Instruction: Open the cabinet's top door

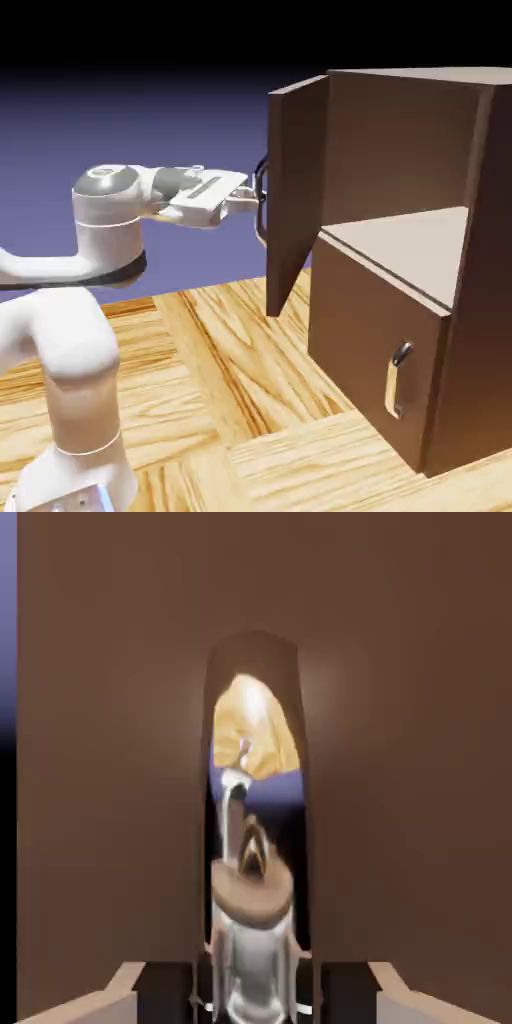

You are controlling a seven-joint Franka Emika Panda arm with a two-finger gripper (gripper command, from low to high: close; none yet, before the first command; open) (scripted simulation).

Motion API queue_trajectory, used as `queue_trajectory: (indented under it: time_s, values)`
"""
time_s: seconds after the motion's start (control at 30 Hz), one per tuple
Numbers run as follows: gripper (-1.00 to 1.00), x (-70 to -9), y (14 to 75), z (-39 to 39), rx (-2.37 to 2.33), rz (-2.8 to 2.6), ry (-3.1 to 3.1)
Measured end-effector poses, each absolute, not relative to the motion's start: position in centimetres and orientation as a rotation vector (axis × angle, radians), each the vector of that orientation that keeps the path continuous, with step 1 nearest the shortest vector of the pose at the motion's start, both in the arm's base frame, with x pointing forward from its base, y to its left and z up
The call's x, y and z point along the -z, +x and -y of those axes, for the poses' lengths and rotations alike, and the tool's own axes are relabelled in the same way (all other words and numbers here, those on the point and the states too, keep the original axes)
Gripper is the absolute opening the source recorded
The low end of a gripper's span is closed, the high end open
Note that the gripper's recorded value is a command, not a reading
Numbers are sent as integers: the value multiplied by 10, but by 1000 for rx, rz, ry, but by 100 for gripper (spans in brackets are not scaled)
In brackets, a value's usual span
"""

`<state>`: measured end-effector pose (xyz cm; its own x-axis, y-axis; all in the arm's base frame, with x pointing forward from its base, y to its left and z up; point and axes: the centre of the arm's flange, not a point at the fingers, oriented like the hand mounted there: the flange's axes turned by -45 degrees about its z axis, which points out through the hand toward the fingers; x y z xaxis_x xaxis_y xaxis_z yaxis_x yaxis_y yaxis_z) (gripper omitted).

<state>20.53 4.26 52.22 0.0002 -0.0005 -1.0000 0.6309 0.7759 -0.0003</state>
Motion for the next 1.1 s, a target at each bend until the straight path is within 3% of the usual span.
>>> queue_trajectory:
  time_s: [0.67, 1.1]
  values:
    - [-100, -522, 156, -192, 841, -1402, 841]
    - [-100, -522, 161, -317, 1078, -1287, 1079]
